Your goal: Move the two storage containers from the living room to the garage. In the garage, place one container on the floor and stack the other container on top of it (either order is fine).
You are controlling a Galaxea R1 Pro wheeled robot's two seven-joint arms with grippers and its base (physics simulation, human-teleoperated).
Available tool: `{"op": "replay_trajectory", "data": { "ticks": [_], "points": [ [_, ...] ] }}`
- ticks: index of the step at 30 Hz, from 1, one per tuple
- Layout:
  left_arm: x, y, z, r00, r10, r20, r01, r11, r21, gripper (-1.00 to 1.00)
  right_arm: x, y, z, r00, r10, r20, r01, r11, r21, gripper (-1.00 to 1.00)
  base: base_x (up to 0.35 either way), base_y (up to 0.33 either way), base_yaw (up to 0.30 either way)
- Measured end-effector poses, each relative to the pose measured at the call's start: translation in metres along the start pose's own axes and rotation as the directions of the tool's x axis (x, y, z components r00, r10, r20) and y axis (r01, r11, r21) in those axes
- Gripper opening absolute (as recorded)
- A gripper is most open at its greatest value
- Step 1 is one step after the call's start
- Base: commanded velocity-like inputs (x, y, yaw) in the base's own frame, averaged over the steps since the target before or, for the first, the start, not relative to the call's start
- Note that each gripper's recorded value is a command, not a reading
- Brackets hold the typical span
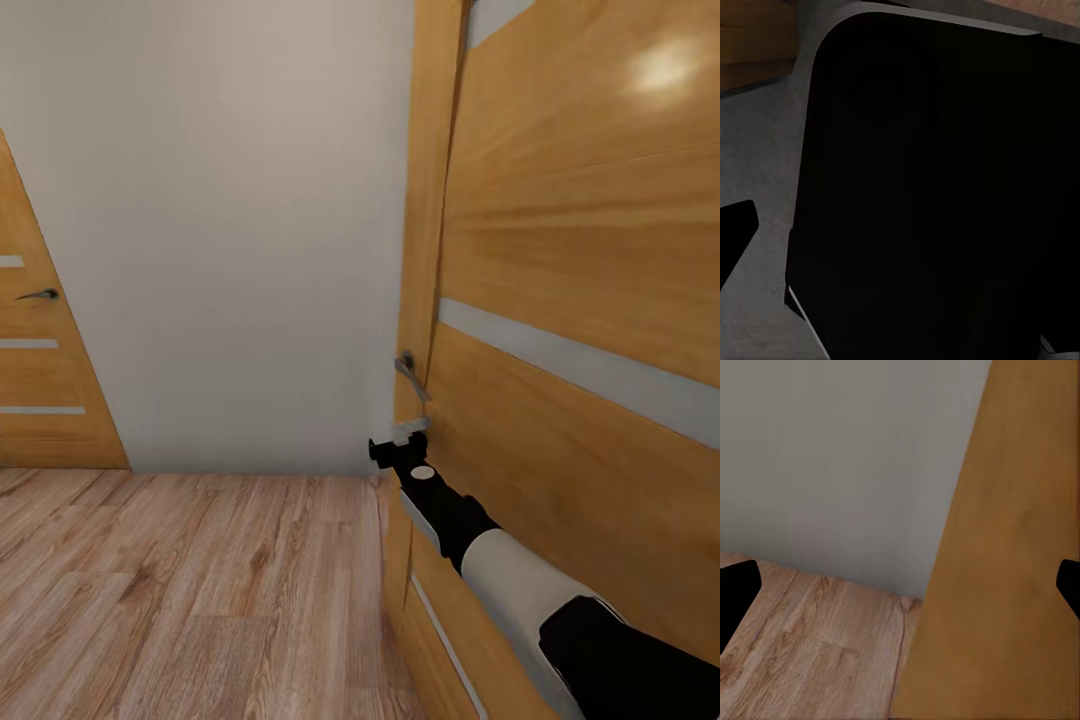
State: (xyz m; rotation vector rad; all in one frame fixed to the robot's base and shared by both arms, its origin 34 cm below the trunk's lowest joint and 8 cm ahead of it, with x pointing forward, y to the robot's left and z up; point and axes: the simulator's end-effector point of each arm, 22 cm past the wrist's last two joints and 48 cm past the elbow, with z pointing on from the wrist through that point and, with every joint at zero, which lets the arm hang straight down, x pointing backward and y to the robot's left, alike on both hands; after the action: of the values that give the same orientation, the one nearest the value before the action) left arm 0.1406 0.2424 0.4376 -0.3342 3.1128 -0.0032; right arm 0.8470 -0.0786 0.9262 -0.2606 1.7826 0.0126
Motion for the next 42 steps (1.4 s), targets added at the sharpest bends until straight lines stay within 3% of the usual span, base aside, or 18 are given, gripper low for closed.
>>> {"op": "replay_trajectory", "data": {
  "ticks": [2,6,11,16,23,33,42],
  "points": [
    [0.0,0.0,0.0,1.0,0.0,0.0,0.0,1.0,0.0,1.0,0.003,-0.017,0.001,1.0,-0.004,-0.005,0.004,1.0,0.031,1.0,0.0,0.0,0.0],
    [0.0,0.0,0.0,1.0,0.001,0.0,-0.001,1.0,0.0,1.0,0.006,-0.03,0.001,1.0,-0.006,-0.009,0.007,0.999,0.051,1.0,0.0,0.0,0.0],
    [0.0,0.0,0.0,1.0,0.0,0.0,0.0,1.0,0.001,1.0,0.016,-0.075,0.001,0.999,-0.022,-0.022,0.025,0.993,0.114,1.0,0.0,0.0,0.0],
    [0.0,0.0,0.0,1.0,0.0,0.0,0.0,1.0,0.001,1.0,0.02,-0.096,0.0,0.999,-0.028,-0.024,0.031,0.99,0.138,1.0,0.0,0.0,0.0],
    [0.0,-0.001,0.0,1.0,0.0,0.0,0.0,1.0,0.001,1.0,0.026,-0.134,-0.003,0.999,0.003,-0.033,0.004,0.981,0.193,1.0,0.0,0.0,0.0],
    [0.0,-0.001,0.0,1.0,0.0,0.0,0.0,1.0,0.001,1.0,0.03,-0.162,-0.006,0.999,0.002,-0.041,0.007,0.974,0.227,1.0,0.0,0.0,0.0],
    [0.0,-0.001,0.0,1.0,0.0,0.0,0.0,1.0,0.001,1.0,0.034,-0.201,-0.014,0.999,-0.014,-0.053,0.03,0.946,0.323,1.0,0.0,0.0,0.0]
  ]
}}
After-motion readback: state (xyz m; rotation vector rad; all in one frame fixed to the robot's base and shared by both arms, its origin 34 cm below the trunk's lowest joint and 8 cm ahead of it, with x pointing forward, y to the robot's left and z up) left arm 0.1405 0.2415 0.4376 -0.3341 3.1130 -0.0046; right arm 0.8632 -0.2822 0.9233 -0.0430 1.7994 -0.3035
